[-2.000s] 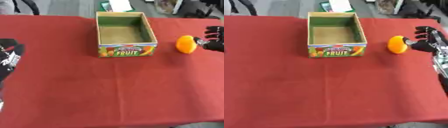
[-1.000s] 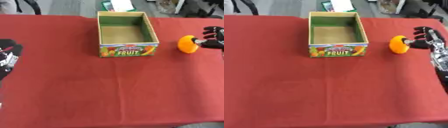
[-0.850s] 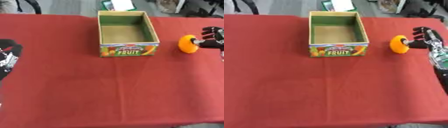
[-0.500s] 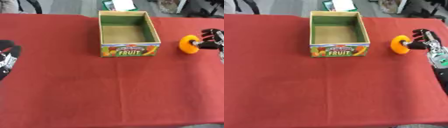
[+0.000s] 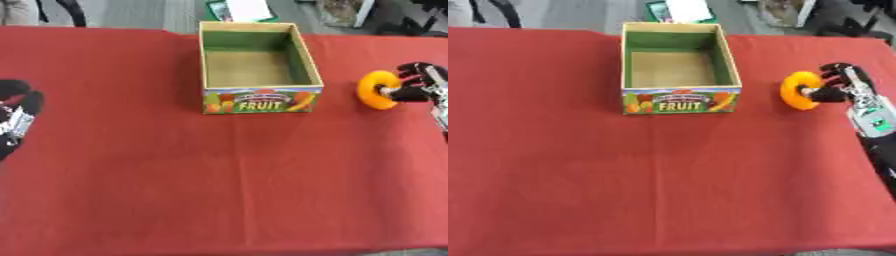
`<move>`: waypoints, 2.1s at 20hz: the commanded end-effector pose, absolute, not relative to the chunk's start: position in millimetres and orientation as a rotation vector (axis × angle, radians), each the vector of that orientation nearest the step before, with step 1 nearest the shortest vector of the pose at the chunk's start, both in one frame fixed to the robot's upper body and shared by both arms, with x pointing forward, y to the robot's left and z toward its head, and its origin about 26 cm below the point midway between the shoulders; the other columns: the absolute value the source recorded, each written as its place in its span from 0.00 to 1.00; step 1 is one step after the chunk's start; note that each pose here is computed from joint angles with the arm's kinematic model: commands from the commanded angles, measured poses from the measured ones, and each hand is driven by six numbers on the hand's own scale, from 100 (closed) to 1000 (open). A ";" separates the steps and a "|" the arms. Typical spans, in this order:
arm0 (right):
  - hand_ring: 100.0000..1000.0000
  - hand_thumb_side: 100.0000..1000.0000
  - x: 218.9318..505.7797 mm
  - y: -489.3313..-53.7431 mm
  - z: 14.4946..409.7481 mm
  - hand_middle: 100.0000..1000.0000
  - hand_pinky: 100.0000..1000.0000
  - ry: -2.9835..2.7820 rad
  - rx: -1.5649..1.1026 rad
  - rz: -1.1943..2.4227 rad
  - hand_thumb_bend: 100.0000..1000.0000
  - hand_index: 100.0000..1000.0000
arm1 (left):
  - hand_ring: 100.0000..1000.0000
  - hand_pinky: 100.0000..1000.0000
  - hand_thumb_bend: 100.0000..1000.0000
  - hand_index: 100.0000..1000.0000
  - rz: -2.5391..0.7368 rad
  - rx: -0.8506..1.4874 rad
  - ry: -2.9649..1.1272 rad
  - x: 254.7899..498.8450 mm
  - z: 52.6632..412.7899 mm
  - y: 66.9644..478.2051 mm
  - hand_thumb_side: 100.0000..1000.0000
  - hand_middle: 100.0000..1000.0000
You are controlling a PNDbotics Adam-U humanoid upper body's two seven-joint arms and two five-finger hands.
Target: Pick up objects on the table and place them in the box.
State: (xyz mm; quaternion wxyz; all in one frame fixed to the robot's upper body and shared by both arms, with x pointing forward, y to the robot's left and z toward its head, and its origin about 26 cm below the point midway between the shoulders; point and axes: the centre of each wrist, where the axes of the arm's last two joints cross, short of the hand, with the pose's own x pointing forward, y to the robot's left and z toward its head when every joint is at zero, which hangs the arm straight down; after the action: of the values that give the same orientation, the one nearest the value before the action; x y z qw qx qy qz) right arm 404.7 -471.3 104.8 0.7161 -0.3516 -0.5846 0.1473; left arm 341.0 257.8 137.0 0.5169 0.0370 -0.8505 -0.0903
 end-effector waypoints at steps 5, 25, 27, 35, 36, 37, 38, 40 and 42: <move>0.62 0.00 405.8 -475.3 116.4 0.48 0.68 -1.268 -0.821 0.442 0.00 0.55 | 0.75 0.69 0.57 0.60 -0.231 0.091 -2.076 341.2 148.5 258.8 0.32 0.60; 0.40 0.00 416.9 -448.9 177.0 0.09 0.47 -1.561 -1.081 0.352 0.00 0.17 | 0.75 0.69 0.57 0.60 -0.228 0.092 -2.072 340.7 147.4 259.9 0.32 0.61; 0.40 0.00 421.3 -438.6 190.3 0.09 0.47 -1.612 -1.072 0.364 0.00 0.17 | 0.75 0.69 0.57 0.60 -0.231 0.091 -2.070 340.6 146.8 259.8 0.32 0.61; 0.41 0.00 443.4 -387.5 229.4 0.10 0.47 -1.751 -1.019 0.484 0.00 0.18 | 0.75 0.69 0.57 0.60 -0.244 0.080 -2.066 340.6 146.2 257.8 0.32 0.61; 0.41 0.00 446.4 -381.6 231.0 0.10 0.47 -1.758 -1.013 0.501 0.00 0.18 | 0.75 0.69 0.57 0.60 -0.246 0.076 -2.067 340.8 146.5 257.0 0.32 0.61; 0.41 0.00 449.4 -376.2 231.7 0.11 0.47 -1.761 -1.007 0.515 0.00 0.18 | 0.75 0.69 0.58 0.60 -0.249 0.073 -2.068 340.9 147.0 256.2 0.32 0.61; 0.41 0.00 452.4 -371.4 231.5 0.11 0.48 -1.762 -1.001 0.526 0.00 0.18 | 0.75 0.69 0.58 0.60 -0.252 0.069 -2.070 341.0 147.6 255.4 0.32 0.61; 0.42 0.00 458.4 -361.4 229.0 0.12 0.48 -1.761 -0.985 0.549 0.00 0.19 | 0.75 0.69 0.58 0.60 -0.256 0.061 -2.073 341.3 148.9 253.6 0.32 0.61; 0.42 0.00 463.5 -352.6 225.4 0.12 0.49 -1.756 -0.974 0.577 0.00 0.19 | 0.75 0.69 0.58 0.60 -0.260 0.054 -2.077 341.6 150.1 252.0 0.32 0.61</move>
State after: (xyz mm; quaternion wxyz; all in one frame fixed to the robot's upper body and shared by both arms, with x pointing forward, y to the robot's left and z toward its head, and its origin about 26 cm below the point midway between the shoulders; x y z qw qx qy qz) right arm 462.2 -351.5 211.5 0.5166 -0.3930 -0.7238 0.2341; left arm 341.6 253.3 138.3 0.5164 0.0274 -0.8499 -0.1010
